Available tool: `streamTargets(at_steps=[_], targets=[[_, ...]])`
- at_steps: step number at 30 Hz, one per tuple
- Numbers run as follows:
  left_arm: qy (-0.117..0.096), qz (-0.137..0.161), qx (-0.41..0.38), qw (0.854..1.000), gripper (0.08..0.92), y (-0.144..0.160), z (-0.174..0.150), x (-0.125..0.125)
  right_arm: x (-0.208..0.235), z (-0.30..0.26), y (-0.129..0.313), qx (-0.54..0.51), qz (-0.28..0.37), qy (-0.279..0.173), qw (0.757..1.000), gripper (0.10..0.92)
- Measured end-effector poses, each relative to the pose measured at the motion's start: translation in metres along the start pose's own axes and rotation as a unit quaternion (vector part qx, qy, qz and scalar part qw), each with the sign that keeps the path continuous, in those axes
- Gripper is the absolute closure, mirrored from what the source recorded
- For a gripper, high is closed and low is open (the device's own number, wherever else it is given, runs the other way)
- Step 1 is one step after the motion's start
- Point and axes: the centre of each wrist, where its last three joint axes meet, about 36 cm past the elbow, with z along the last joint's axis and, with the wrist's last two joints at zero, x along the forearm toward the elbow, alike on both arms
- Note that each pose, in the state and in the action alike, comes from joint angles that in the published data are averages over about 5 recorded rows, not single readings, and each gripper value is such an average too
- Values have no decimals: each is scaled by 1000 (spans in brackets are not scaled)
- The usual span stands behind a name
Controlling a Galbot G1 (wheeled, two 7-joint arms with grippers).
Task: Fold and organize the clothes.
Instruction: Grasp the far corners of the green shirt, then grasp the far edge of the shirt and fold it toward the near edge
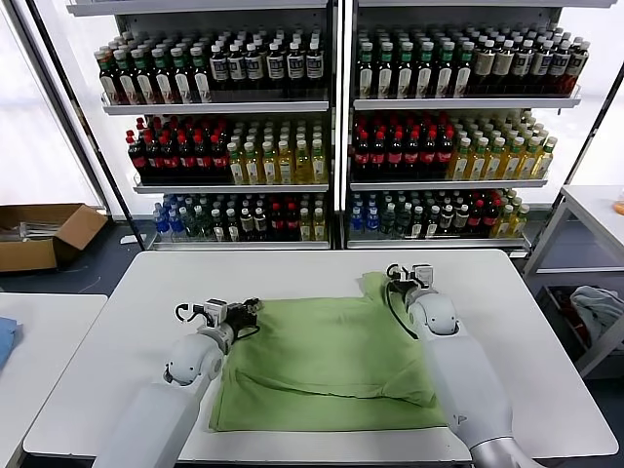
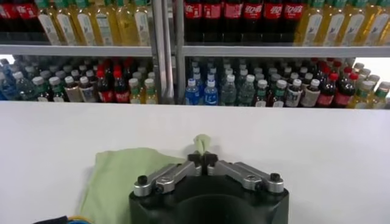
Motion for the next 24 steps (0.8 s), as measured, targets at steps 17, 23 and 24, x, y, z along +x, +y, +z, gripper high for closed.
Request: streamTargets(at_steps=[17, 23, 24], targets=[[-78, -17, -16, 997, 911, 1, -9, 25, 62, -18, -3, -6, 0, -86, 996, 915], [-96, -18, -21, 995, 911, -3, -6, 40, 93, -15, -7, -5, 6, -114, 993, 915], [-99, -17, -21, 995, 911, -4, -5, 43, 98, -13, -8, -6, 7, -117, 993, 915]])
